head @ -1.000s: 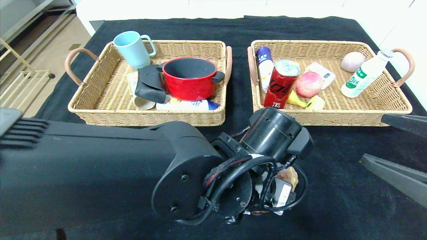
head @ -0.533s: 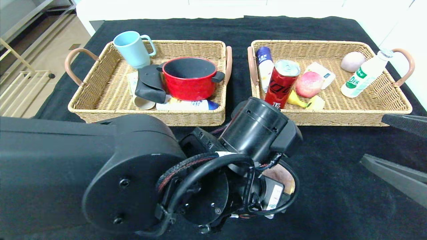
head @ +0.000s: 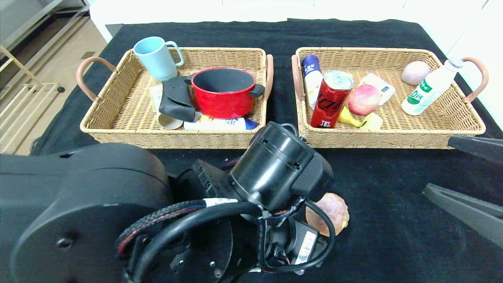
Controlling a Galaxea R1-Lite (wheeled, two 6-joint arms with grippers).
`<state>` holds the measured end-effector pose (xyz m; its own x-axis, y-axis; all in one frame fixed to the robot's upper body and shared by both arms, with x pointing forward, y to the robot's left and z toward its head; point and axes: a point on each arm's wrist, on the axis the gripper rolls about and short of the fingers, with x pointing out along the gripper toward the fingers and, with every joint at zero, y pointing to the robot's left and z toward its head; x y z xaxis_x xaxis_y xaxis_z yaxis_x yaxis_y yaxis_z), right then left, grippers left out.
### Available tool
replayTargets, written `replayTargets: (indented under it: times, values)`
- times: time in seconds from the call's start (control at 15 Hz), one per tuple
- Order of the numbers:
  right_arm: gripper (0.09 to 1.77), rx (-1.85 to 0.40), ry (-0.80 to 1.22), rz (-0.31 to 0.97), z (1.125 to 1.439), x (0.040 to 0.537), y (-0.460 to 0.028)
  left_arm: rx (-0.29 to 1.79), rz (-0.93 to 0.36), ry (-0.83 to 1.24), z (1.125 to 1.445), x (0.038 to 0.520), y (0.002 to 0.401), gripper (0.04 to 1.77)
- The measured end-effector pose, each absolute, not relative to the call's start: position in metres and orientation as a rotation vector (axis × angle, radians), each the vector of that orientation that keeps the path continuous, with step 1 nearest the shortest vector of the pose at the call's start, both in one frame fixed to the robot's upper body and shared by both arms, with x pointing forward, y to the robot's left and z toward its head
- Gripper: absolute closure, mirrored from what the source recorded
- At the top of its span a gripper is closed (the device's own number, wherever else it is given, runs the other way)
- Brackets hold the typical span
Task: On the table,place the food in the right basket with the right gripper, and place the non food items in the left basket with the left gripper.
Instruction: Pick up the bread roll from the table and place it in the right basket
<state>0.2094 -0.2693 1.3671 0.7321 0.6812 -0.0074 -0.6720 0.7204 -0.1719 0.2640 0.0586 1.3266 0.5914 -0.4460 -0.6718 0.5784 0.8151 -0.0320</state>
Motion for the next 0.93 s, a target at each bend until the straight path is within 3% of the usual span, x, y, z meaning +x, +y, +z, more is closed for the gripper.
replayTargets:
  times: [0.53, 0.93]
  values:
    - [0.15, -0.171, -0.023, 0.761, 1.360, 0.214, -0.265, 0.195, -0.584, 0.722, 1.328, 0.246, 0.102, 0.11]
    - [0.15, -0.171, 0.002, 0.752, 1.357, 0.219, -0.264, 0.200, -0.594, 0.588, 1.321, 0.244, 0.144, 0.10]
